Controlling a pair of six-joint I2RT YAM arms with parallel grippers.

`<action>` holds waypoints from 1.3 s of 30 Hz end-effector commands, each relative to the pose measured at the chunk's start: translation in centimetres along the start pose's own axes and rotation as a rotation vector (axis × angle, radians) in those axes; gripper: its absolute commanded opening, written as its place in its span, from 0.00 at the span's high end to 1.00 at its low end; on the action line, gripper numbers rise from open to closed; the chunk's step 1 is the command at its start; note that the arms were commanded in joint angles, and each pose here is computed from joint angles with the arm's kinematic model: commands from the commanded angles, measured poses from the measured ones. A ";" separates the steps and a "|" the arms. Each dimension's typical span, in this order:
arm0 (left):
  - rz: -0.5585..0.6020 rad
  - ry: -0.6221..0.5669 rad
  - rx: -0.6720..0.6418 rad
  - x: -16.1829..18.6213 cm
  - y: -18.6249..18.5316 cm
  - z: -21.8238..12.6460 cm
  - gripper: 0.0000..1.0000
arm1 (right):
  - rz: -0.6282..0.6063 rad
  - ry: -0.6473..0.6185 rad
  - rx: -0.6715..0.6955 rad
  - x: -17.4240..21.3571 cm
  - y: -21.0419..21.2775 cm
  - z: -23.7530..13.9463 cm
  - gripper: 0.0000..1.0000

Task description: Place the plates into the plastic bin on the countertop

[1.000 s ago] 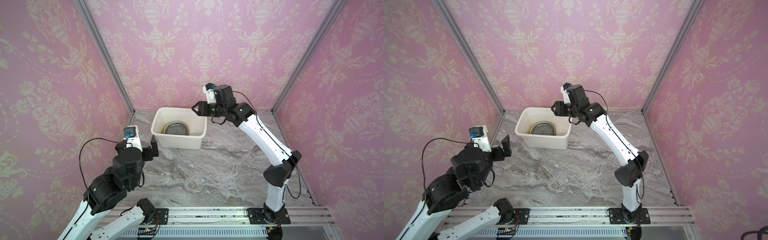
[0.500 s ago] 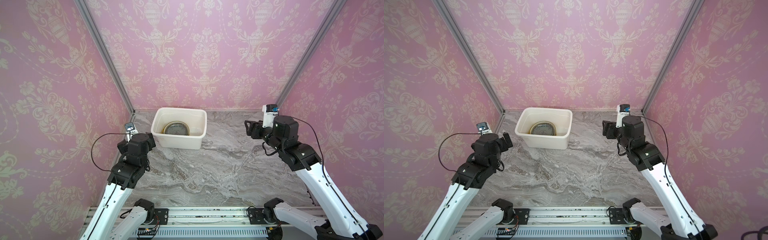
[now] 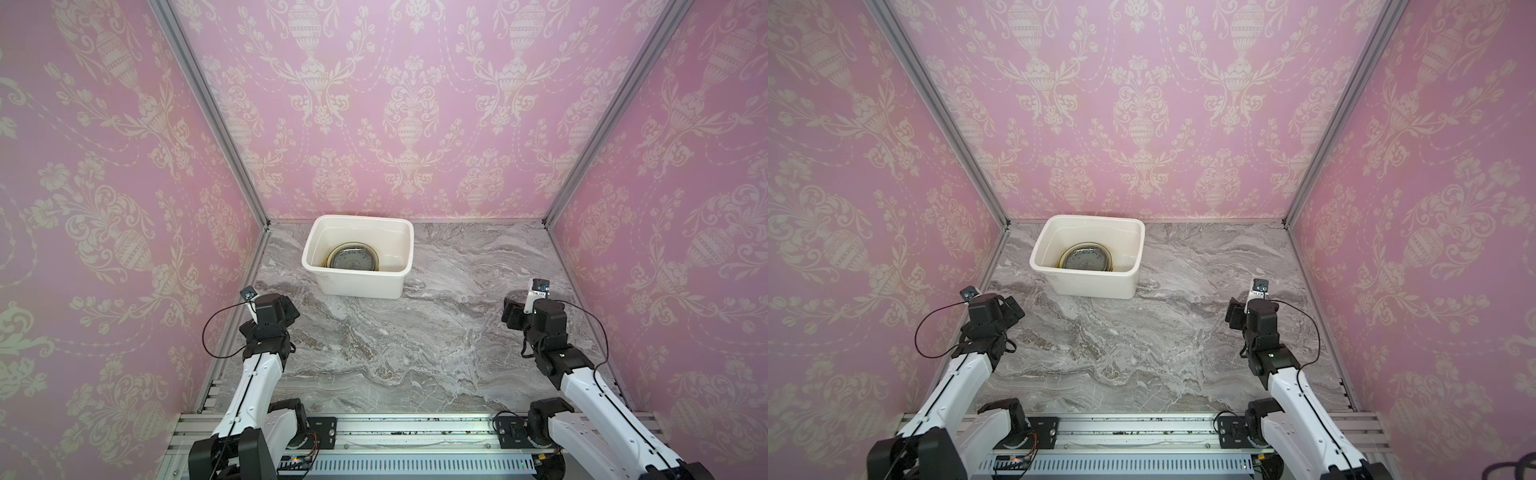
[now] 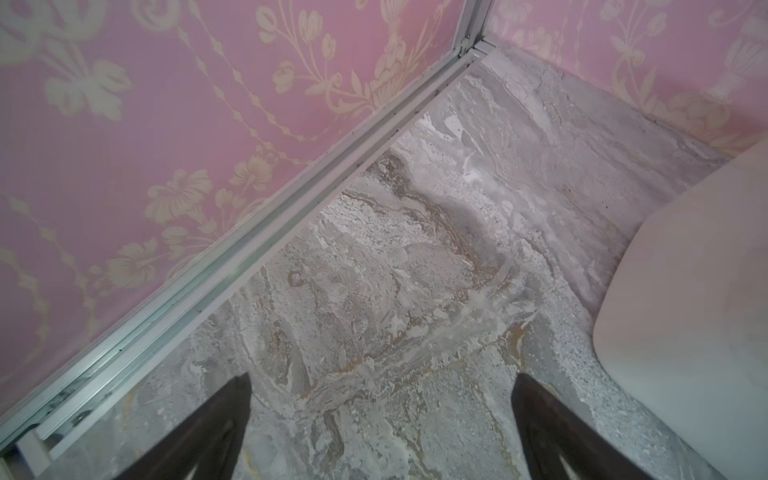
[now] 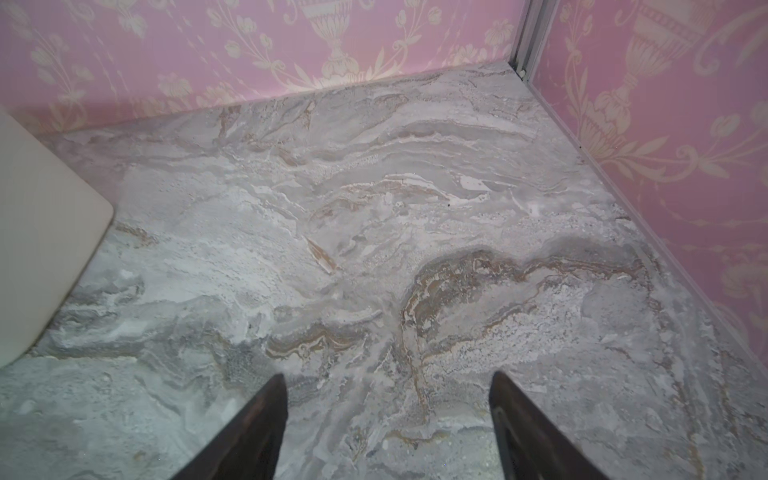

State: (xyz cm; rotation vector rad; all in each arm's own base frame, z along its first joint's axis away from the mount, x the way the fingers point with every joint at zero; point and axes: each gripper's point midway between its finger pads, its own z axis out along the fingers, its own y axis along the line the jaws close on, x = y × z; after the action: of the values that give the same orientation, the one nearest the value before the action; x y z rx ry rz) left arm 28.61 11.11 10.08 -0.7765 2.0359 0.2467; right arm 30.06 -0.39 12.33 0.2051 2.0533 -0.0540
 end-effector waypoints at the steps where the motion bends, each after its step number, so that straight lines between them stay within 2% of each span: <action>1: 0.031 -0.172 0.177 -2.8 -3.3 0.9 0.01 | -0.054 -0.184 -0.034 -3.1 0.9 1.4 0.22; 4: 0.073 -0.163 0.243 -2.0 -4.9 2.1 0.01 | -0.096 -0.187 -0.110 -1.7 2.5 3.3 0.21; 9: 0.122 -0.221 0.322 -2.1 -6.9 3.9 0.01 | -0.142 -0.245 -0.142 -3.0 3.3 5.9 0.16; 12: 0.117 -0.191 0.375 -1.6 -8.2 5.1 0.01 | -0.109 -0.213 -0.164 -1.9 3.0 7.8 0.17; 14: 0.160 -0.177 0.431 -1.2 -9.7 5.3 0.01 | -0.101 -0.245 -0.192 -1.9 3.1 8.2 0.15; 17: 0.241 -0.168 0.472 -0.4 -11.3 4.9 0.01 | -0.102 -0.198 -0.190 -1.6 3.1 8.7 0.09; 19: 0.374 -0.191 0.538 1.8 -13.9 4.6 0.01 | -0.100 -0.158 -0.172 -1.5 2.9 9.3 0.00; 20: 0.368 -0.232 0.522 1.6 -13.9 4.6 0.01 | -0.090 -0.156 -0.165 -1.6 2.8 9.4 0.00; 22: 0.324 -0.177 0.385 1.3 -11.8 5.5 0.01 | -0.086 -0.159 -0.163 -1.7 2.6 9.4 0.00; 25: 0.331 -0.241 0.378 0.9 -12.0 5.4 0.01 | -0.085 -0.167 -0.160 -1.9 2.6 9.4 0.00; 39: 0.338 -0.232 0.388 1.0 -12.2 5.3 0.01 | -0.066 -0.152 -0.180 -1.7 2.5 9.6 0.00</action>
State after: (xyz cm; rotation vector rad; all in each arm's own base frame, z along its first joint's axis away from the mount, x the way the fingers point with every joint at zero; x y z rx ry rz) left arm 38.99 3.59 7.10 -0.1751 1.9328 0.0968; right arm 39.17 0.59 8.96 0.0096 1.9117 0.0400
